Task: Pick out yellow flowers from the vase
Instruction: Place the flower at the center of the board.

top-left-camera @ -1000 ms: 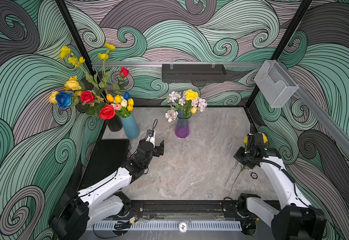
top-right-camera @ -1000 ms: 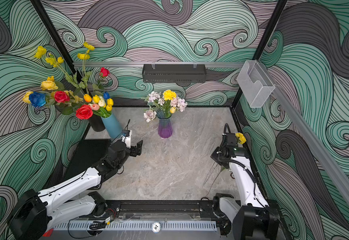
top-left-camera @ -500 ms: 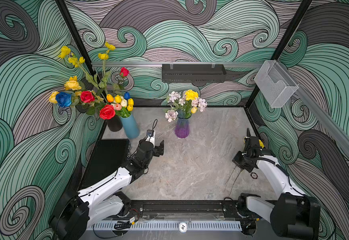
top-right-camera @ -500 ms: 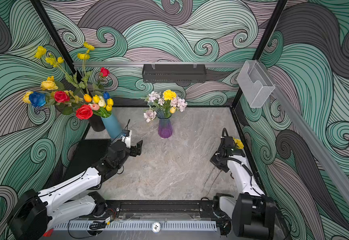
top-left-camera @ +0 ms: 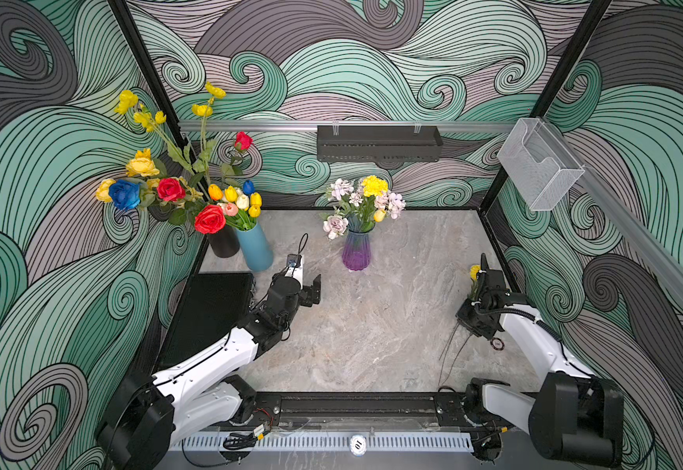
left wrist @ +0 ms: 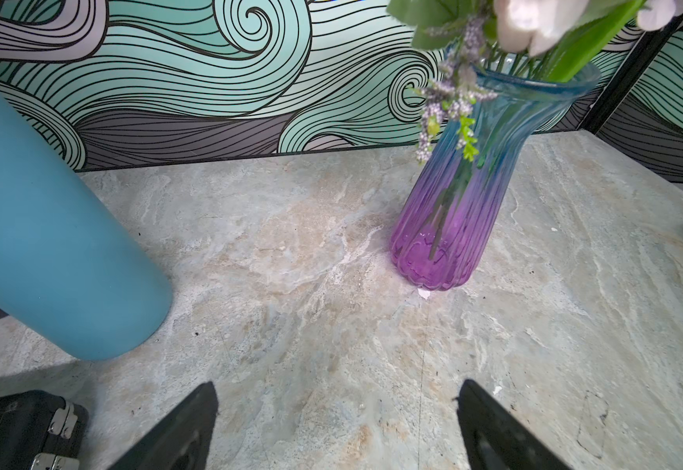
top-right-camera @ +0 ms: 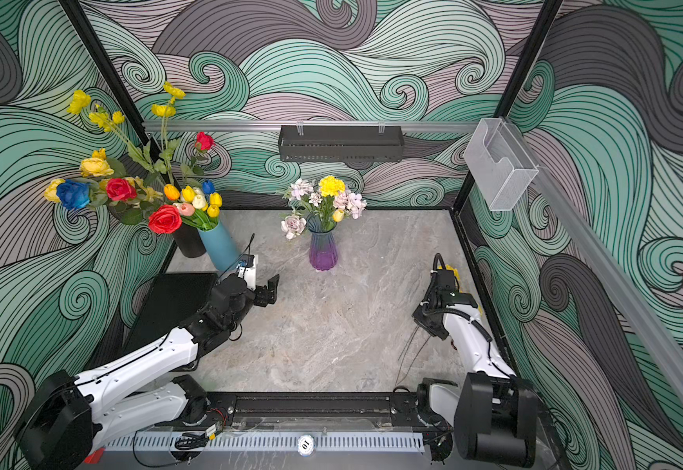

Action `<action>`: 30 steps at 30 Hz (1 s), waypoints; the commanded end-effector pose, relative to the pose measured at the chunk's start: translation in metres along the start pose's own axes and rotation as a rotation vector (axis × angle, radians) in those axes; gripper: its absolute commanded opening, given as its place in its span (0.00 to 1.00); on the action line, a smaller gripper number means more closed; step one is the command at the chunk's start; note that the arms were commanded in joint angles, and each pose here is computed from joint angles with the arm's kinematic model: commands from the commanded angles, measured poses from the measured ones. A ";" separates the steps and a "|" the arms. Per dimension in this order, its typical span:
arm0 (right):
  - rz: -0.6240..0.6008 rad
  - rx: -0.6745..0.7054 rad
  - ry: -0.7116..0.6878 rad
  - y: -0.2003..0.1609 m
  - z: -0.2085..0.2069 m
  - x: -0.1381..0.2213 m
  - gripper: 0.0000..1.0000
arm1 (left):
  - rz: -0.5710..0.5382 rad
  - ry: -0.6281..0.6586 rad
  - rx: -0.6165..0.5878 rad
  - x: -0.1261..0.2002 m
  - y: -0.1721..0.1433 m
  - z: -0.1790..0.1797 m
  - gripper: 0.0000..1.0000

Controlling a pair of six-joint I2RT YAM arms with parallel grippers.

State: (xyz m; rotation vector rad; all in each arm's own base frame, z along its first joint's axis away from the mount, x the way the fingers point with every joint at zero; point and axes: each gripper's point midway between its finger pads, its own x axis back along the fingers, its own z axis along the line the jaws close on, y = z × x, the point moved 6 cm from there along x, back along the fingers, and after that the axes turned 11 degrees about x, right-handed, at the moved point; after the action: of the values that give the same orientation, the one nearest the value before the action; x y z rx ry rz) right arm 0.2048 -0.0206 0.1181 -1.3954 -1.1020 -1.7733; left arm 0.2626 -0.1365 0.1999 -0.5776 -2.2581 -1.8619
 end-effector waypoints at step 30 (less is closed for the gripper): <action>-0.792 0.176 0.681 0.048 0.086 0.137 0.61 | -0.023 -0.581 0.082 0.015 0.121 -0.110 0.75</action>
State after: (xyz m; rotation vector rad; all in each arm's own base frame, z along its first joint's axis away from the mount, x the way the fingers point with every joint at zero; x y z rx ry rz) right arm 0.2457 0.0317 0.2538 -0.3018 -1.4164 -2.2893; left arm 0.2830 -0.2098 0.3276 -1.0698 -2.6651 -1.7861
